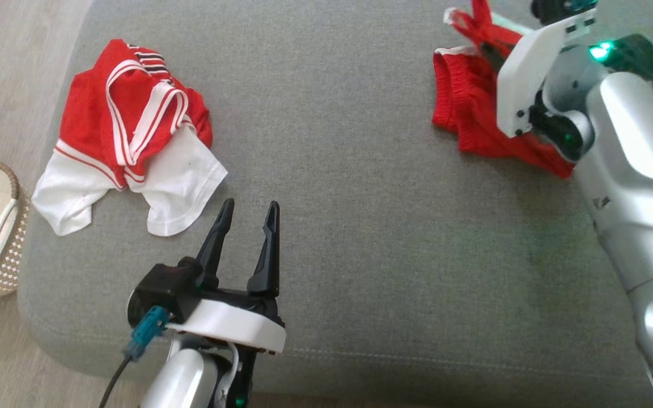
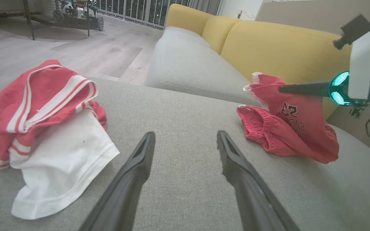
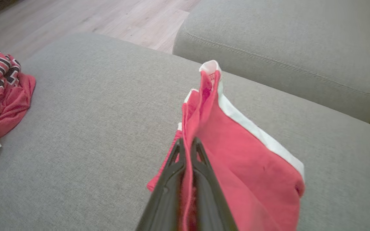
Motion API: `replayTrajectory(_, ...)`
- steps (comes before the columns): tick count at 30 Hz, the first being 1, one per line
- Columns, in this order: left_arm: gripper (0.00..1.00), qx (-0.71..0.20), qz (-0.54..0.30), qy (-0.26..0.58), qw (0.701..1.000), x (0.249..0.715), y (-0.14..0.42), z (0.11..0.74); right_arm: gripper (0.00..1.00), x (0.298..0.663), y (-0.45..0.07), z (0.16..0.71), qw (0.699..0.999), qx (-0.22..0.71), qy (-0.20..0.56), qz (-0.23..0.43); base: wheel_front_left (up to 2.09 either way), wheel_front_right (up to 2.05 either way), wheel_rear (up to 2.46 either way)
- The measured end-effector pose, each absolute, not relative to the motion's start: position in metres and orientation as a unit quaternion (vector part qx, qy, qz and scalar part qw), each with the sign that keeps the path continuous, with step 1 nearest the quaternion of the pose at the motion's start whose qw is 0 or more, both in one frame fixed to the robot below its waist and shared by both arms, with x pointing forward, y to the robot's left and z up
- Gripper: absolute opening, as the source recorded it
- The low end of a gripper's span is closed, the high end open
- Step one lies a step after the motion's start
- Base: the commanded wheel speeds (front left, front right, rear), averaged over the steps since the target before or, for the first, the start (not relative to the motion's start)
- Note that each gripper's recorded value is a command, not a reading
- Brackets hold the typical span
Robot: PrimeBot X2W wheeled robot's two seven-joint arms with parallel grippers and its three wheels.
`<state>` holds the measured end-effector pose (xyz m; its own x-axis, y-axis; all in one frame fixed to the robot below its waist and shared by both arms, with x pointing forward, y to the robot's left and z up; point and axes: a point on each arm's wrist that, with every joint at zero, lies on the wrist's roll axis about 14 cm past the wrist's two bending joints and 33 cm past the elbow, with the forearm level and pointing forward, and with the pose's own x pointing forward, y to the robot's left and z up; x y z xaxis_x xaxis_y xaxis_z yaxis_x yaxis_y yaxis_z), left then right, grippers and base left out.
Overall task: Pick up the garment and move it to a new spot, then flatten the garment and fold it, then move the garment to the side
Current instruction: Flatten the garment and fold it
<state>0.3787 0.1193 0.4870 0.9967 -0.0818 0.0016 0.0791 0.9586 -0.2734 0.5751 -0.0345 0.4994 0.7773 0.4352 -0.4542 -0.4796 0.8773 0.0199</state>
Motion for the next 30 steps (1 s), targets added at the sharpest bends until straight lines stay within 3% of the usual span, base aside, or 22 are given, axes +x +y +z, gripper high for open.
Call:
replayTrajectory(3, 1.00, -0.142, -0.036, 0.009, 0.989, 0.379, 0.121, 0.485, 0.00, 0.572, -0.028, 0.491, 0.937, -0.052, 0.238, 0.251, 0.00, 0.00, 0.00)
replayTrajectory(4, 1.00, -0.142, -0.036, 0.009, 0.989, 0.379, 0.121, 0.484, 0.36, 0.572, -0.029, 0.486, 0.936, -0.052, 0.244, 0.250, 0.00, 0.00, 0.00)
replayTrajectory(5, 1.00, -0.143, -0.036, 0.010, 0.989, 0.379, 0.121, 0.484, 0.89, 0.571, -0.030, 0.482, 0.934, -0.052, 0.249, 0.249, 0.00, 0.00, 0.00)
replayTrajectory(6, 1.00, -0.143, -0.036, 0.010, 0.989, 0.379, 0.121, 0.484, 1.00, 0.570, -0.031, 0.479, 0.934, -0.048, 0.253, 0.248, 0.00, 0.00, 0.00)
replayTrajectory(12, 1.00, -0.150, -0.036, 0.008, 0.988, 0.378, 0.119, 0.486, 1.00, 0.569, -0.025, 0.496, 0.948, 0.017, 0.191, 0.255, 0.00, 0.00, 0.00)
replayTrajectory(19, 1.00, -0.153, -0.031, -0.023, 0.987, 0.385, 0.122, 0.505, 1.00, 0.572, -0.080, 0.559, 0.975, -0.048, 0.015, 0.216, 0.00, 0.00, 0.00)
replayTrajectory(30, 1.00, -0.150, -0.006, -0.042, 0.988, 0.370, 0.131, 0.518, 1.00, 0.477, -0.104, 0.530, 0.986, 0.006, -0.044, 0.163, 0.00, 0.00, 0.00)
